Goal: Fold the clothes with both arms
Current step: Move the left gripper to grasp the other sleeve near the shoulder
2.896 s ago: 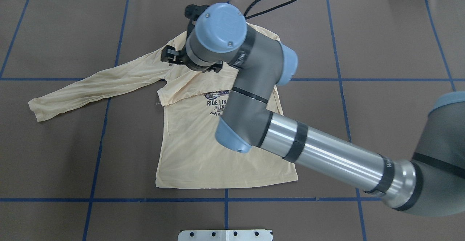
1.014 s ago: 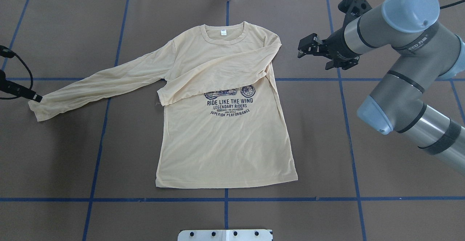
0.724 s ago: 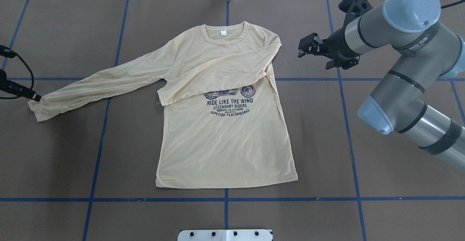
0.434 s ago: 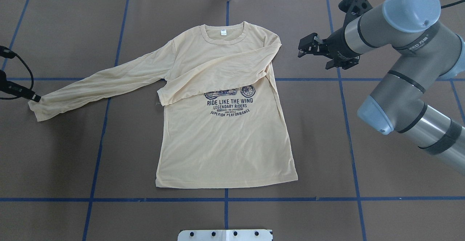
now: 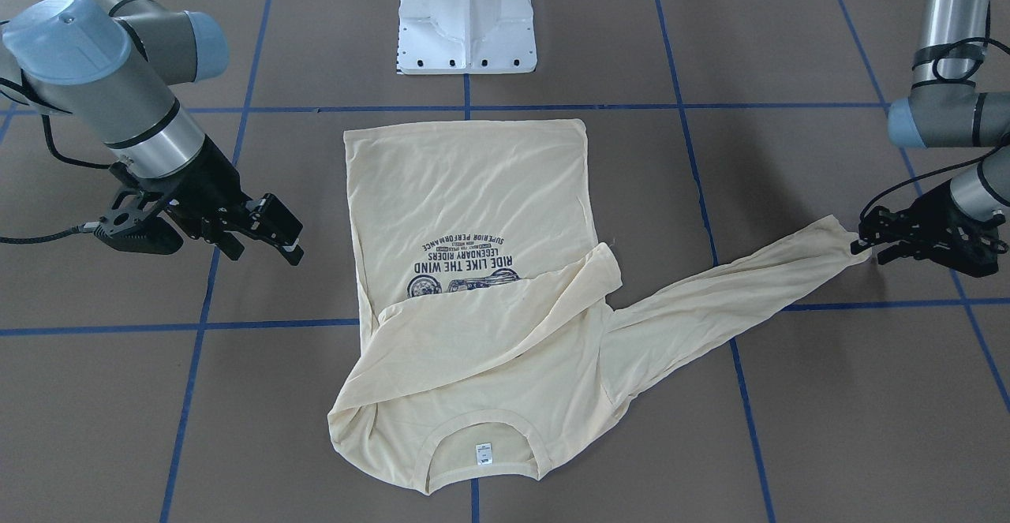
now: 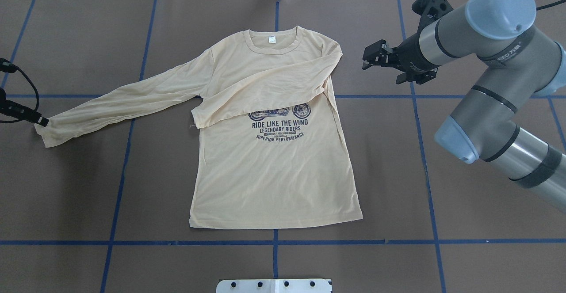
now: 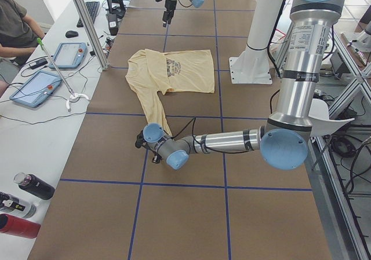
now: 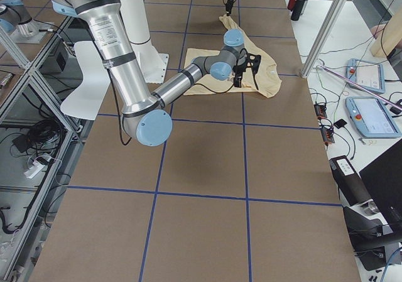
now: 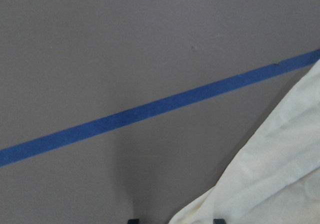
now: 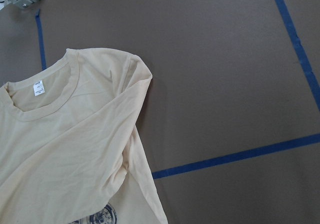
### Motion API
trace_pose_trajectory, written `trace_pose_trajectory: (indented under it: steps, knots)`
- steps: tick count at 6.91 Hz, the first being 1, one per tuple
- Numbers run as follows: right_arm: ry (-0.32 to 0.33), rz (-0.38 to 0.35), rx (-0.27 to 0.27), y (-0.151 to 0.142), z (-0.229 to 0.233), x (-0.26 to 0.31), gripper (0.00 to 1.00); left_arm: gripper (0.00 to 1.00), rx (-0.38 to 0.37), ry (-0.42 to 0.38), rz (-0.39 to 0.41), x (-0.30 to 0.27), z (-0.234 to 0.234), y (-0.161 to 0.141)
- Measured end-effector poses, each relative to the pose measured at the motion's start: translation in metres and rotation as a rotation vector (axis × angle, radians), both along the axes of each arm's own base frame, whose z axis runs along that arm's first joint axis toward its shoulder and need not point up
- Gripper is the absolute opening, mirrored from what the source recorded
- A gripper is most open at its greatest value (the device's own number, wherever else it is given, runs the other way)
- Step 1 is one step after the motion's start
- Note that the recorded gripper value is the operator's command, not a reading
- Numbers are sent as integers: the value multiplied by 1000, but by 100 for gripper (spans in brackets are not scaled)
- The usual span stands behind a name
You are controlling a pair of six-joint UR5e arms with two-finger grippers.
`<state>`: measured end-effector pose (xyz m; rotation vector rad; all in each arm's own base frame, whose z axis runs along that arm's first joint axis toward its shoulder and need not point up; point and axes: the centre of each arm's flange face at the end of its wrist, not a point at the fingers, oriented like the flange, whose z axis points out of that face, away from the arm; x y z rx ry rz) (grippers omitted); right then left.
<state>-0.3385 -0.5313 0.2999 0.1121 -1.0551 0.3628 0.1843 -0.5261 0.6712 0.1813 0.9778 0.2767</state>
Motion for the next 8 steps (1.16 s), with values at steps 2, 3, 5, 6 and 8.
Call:
trace_pose_trajectory:
  steps: [2, 3, 5, 6, 8]
  knots:
    - [-2, 1, 0, 0, -1, 0, 100, 1, -3, -2, 0, -1, 2, 1]
    - [-3, 2, -1, 0, -2, 0, 100, 0, -4, -4, -1, -1, 3, 3]
    - [-6, 5, -3, 1, -4, 2, 100, 0, 7, 8, 3, -1, -8, 5]
    - [-7, 6, -3, 1, -5, 3, 100, 0, 18, 15, 3, -1, -16, 4]
    - [-7, 13, -7, -3, -3, 9, 100, 0, 26, 54, -27, 1, -57, -1]
